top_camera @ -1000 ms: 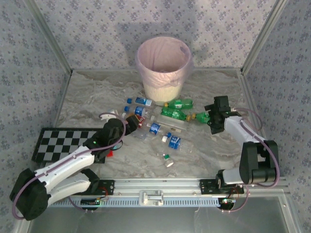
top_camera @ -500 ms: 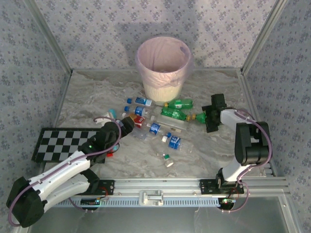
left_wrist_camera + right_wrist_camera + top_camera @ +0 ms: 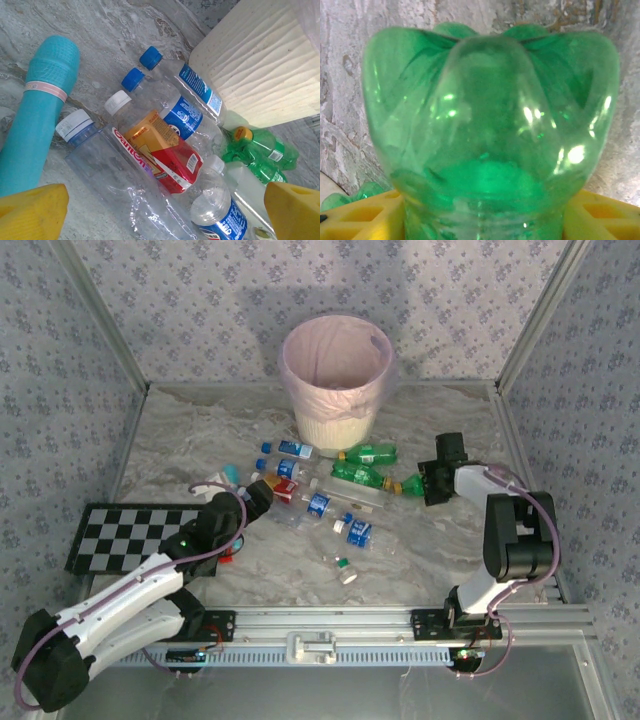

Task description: Put the plastic bottles in the bin

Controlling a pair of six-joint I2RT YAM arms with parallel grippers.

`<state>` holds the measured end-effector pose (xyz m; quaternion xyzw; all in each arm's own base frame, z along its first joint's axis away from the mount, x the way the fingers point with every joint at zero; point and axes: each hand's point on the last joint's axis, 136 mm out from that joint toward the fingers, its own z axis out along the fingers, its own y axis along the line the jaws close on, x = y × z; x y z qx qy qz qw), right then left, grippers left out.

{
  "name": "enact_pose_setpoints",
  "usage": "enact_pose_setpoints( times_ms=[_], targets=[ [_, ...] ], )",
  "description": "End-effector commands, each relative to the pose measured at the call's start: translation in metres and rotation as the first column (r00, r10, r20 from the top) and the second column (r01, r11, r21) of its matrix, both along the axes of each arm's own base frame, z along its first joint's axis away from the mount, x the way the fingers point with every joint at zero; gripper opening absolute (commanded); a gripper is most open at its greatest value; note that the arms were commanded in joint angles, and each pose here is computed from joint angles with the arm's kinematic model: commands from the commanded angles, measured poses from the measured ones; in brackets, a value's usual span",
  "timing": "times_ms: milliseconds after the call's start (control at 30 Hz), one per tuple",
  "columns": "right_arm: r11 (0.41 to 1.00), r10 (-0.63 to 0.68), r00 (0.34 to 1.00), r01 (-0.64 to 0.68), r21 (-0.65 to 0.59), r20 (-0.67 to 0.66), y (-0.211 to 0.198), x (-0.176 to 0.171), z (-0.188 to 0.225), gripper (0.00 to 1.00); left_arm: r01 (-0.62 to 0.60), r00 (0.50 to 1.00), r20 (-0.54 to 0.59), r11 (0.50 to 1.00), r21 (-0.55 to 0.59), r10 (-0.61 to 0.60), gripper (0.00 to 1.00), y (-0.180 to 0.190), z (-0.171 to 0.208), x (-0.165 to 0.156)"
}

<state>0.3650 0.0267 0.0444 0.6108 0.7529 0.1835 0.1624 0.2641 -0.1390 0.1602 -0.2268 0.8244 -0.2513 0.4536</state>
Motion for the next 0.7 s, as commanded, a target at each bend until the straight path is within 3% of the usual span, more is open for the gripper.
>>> enact_pose_setpoints(
  times_ms=[0,233,367,433,533,667],
  targets=[
    [0.999,-0.002,1.0,0.002,-0.052,0.005,-0.011,-0.009,0.01,0.62,-0.036,0.999,0.02,0.999,0.019,0.036,1.0,0.008,0.004,0.0],
    [0.991,0.071,0.995,-0.062,-0.116,0.069,-0.012,-0.012,0.041,0.57,-0.106,0.993,0.059,0.993,0.054,0.103,1.0,0.032,0.015,0.009],
    [0.973,0.191,0.96,-0.157,-0.171,0.206,-0.002,0.0,0.083,0.56,-0.132,0.991,0.037,0.991,0.021,0.131,1.0,0.048,0.014,0.017],
    [0.951,0.281,0.909,-0.222,-0.214,0.308,0.007,0.01,0.111,0.56,-0.14,0.99,0.031,0.99,0.018,0.139,1.0,0.053,0.014,0.02],
    [0.909,0.41,0.773,-0.304,-0.283,0.484,0.026,0.022,0.161,0.56,-0.142,0.989,0.032,0.99,0.021,0.141,1.0,0.058,0.017,0.022],
    [0.863,0.503,0.625,-0.335,-0.377,0.597,0.044,0.026,0.224,0.52,-0.141,0.99,0.021,0.99,0.017,0.141,1.0,0.06,0.015,0.023]
  ],
)
